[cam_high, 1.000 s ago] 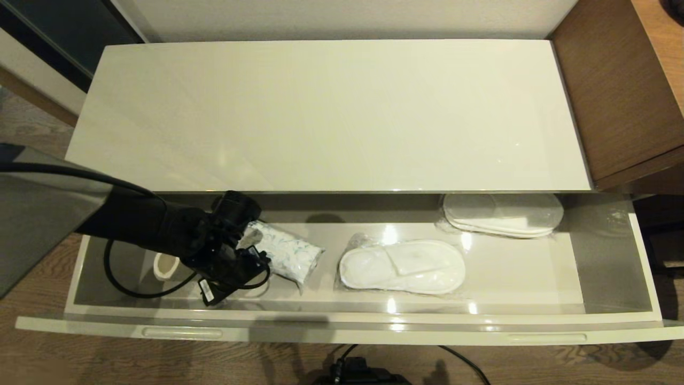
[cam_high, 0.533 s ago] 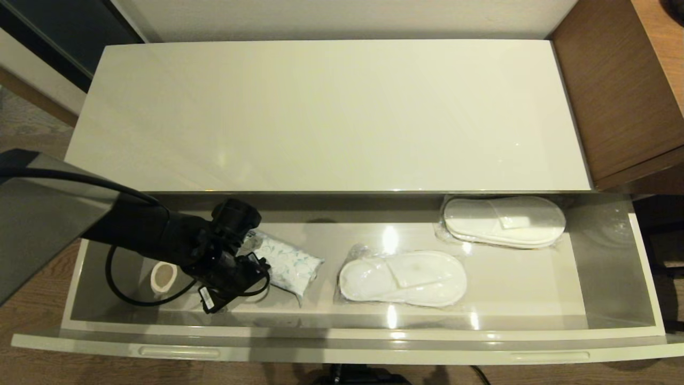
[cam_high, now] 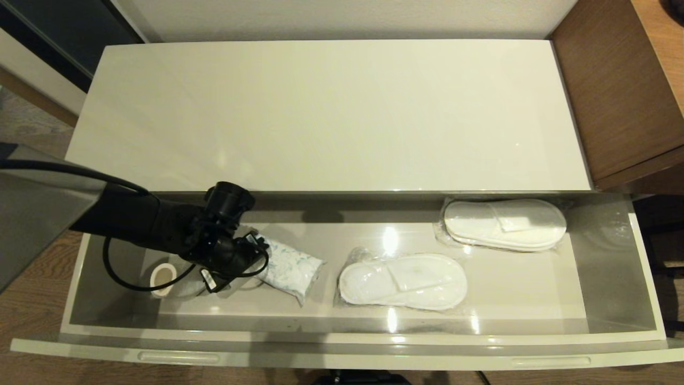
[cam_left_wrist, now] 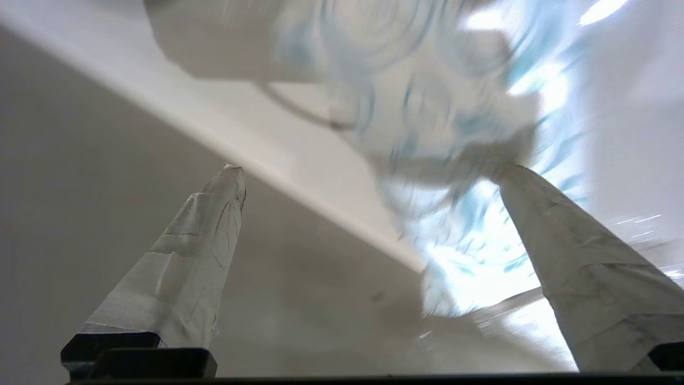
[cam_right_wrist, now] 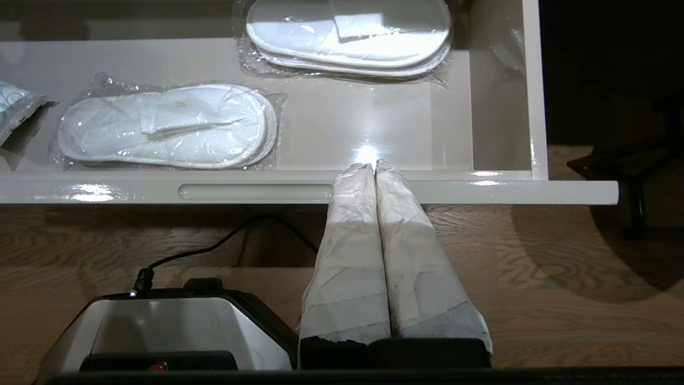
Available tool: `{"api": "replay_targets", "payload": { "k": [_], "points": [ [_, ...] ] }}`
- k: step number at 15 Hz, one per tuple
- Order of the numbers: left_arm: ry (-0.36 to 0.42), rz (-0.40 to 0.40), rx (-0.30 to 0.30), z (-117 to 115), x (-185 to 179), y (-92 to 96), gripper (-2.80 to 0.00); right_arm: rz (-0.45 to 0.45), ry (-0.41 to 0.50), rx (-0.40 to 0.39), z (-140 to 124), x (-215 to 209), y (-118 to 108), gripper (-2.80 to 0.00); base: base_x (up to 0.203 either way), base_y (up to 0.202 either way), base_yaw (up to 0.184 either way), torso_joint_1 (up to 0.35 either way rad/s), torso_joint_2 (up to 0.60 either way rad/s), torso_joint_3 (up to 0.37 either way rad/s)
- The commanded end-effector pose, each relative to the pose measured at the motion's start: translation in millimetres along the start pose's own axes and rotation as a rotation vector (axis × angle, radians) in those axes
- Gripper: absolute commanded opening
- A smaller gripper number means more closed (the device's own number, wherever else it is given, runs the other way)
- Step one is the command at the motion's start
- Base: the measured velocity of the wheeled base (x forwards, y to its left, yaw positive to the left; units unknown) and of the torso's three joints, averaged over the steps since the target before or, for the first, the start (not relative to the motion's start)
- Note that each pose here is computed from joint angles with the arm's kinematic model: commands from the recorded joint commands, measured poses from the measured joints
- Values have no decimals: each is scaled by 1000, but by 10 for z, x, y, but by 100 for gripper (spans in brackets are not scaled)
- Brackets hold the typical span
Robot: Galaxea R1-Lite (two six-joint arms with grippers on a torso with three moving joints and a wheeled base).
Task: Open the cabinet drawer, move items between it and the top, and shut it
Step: Take out the tissue from the drawer
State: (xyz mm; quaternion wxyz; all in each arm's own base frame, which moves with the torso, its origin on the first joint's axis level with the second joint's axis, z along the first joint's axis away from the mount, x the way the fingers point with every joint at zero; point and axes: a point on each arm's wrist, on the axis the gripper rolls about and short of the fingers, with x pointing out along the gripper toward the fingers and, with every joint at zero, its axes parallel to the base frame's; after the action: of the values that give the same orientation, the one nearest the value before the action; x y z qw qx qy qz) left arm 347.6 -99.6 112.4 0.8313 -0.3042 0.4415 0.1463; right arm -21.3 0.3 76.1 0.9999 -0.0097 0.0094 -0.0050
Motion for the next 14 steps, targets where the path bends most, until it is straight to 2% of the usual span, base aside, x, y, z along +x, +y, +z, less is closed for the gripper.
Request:
{"api": "replay_targets", "payload": {
  "k": [1, 9, 12, 14],
  "points": [
    [-25, -23, -12, 74, -15, -60, 0, 0, 3, 1, -4, 2, 0, -280, 0, 0, 0, 0, 0, 0],
    [-44, -55, -11, 114, -108, -130, 0, 0, 3, 0, -4, 2, 0, -280, 0, 0, 0, 0, 0, 0],
    [-35, -68, 18, 34, -159, -169, 0, 1, 3, 0, -4, 2, 0, -280, 0, 0, 0, 0, 0, 0],
    [-13, -88, 67, -147, -220, -240, 0, 0, 3, 1, -4, 2, 0, -280, 0, 0, 0, 0, 0, 0]
  ]
}}
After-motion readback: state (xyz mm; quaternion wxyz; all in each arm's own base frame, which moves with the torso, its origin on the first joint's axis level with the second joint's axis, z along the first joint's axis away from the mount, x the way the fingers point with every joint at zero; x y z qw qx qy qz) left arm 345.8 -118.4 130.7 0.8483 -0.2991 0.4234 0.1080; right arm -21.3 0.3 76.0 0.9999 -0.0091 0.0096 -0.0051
